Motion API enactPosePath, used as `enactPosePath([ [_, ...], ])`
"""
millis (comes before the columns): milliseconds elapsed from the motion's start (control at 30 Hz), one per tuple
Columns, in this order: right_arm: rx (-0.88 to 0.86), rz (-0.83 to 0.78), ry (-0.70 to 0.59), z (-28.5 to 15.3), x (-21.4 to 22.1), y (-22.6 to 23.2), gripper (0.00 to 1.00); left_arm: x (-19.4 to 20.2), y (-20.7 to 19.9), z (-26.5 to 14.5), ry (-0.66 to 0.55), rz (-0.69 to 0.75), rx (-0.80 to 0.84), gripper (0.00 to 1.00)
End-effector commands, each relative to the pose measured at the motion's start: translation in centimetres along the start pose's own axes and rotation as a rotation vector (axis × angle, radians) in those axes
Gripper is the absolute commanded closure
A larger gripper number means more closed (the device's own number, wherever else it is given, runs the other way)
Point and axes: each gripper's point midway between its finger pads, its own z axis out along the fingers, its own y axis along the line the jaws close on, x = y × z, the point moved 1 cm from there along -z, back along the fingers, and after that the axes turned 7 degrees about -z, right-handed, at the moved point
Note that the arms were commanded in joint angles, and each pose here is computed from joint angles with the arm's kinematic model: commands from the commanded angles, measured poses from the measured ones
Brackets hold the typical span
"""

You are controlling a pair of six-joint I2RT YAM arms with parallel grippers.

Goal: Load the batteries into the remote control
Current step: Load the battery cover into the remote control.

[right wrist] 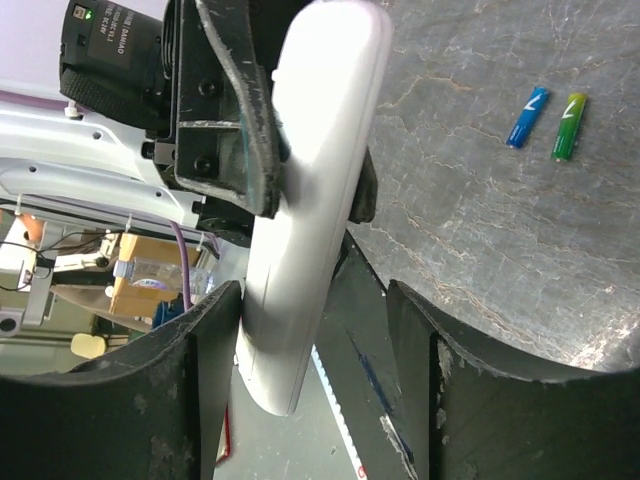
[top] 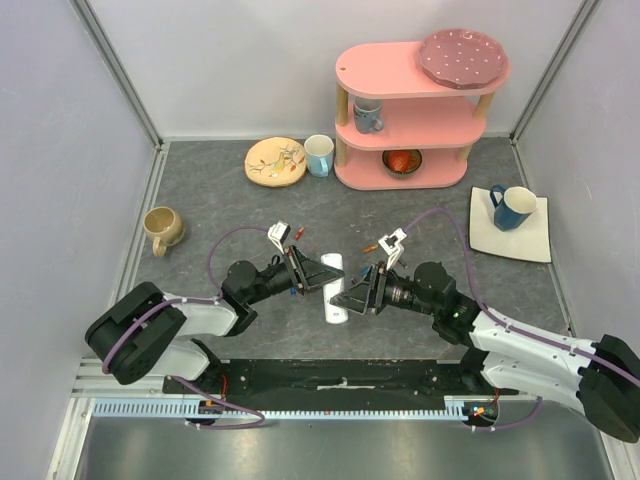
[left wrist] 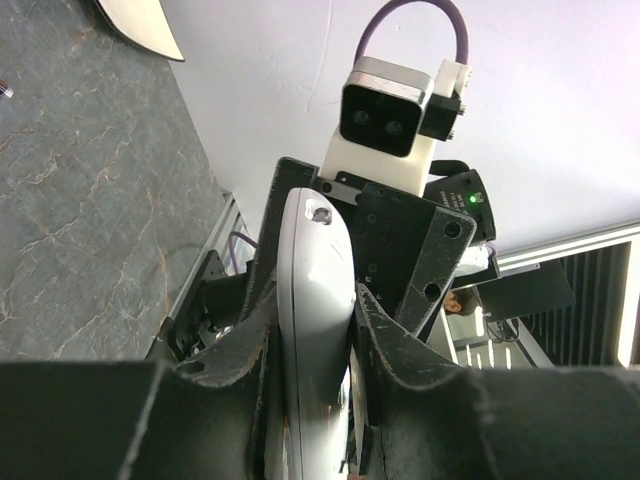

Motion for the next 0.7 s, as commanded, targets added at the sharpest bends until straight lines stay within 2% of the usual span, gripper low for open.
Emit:
enactPosePath([
  [0, -0.064, 0.017, -0.031, 0.1, -0.6, 1.0, 0.32, 0.0, -6.3, 0.0, 0.002, 0.103, 0.244, 0.98],
  [133, -0.067, 0.014, -0.019, 0.3, -0.6, 1.1, 0.38, 0.0, -6.3, 0.1, 0.003, 0.104, 0.244, 0.98],
  [233, -0.058, 0.019, -0.018, 0.4, -0.5, 0.8, 0.46, 0.1, -6.5, 0.2, 0.006, 0.106, 0.249, 0.98],
  [367, -0.049, 0.033, -0.021, 0.4, -0.3, 0.5, 0.62, 0.3, -6.8, 0.2, 0.011, 0.11, 0.255, 0.98],
  [467, -0.034, 0.039, -0.024, 0.4, -0.2, 0.1, 0.7, 0.4, -6.7, 0.2, 0.014, 0.109, 0.253, 0.98],
  [633, -0.04, 0.038, -0.029, 0.4, -0.4, 0.3, 0.72, 0.5, -6.7, 0.2, 0.015, 0.111, 0.252, 0.98],
  [667, -0.046, 0.05, -0.031, 0.4, -0.4, 0.5, 0.64, 0.5, -6.7, 0.2, 0.015, 0.113, 0.251, 0.98],
])
